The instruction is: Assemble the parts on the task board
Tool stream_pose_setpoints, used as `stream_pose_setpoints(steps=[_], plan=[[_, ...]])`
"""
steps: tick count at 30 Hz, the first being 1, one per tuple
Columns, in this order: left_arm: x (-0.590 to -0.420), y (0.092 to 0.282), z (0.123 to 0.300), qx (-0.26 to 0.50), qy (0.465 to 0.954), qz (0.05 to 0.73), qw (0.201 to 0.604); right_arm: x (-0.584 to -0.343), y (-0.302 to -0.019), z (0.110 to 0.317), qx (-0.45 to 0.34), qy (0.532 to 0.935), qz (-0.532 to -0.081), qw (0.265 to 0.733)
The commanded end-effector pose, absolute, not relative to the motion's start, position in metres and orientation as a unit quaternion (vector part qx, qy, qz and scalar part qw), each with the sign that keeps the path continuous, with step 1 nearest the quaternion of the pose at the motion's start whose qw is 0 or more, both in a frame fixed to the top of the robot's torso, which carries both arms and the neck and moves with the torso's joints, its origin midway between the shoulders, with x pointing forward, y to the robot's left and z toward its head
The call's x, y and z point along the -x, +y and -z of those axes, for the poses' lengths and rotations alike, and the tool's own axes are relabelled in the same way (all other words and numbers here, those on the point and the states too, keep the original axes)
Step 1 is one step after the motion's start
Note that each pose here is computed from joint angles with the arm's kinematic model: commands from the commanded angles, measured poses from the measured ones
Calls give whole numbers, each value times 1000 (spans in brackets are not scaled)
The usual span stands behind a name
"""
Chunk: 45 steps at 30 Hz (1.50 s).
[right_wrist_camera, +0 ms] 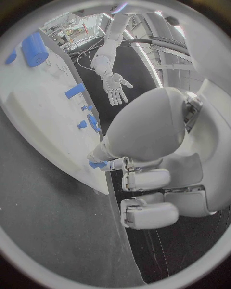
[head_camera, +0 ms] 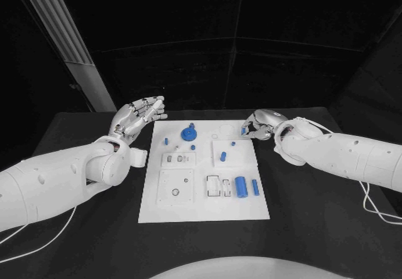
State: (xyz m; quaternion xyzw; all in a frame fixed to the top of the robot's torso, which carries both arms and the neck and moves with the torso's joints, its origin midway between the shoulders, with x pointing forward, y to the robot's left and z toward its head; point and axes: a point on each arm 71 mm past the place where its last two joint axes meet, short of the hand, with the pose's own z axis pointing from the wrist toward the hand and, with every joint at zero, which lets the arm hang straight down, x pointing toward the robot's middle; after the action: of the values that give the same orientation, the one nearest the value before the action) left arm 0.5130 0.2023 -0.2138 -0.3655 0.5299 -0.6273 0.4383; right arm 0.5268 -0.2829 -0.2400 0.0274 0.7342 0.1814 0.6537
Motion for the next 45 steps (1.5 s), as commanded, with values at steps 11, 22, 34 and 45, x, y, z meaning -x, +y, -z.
stream_pose_setpoints(steps=[11, 22, 34, 45], plan=[[-509, 203, 197, 309, 452, 688, 476, -513, -267, 217, -74, 681, -247, 686], [-510, 201, 197, 309, 453, 689, 474, -495, -204, 207, -53, 717, -300, 626], [-510, 200, 197, 308, 453, 689, 475, -479, -141, 207, -17, 747, -323, 581], [-511, 200, 197, 308, 453, 689, 475, -476, -107, 210, 12, 762, -296, 576]])
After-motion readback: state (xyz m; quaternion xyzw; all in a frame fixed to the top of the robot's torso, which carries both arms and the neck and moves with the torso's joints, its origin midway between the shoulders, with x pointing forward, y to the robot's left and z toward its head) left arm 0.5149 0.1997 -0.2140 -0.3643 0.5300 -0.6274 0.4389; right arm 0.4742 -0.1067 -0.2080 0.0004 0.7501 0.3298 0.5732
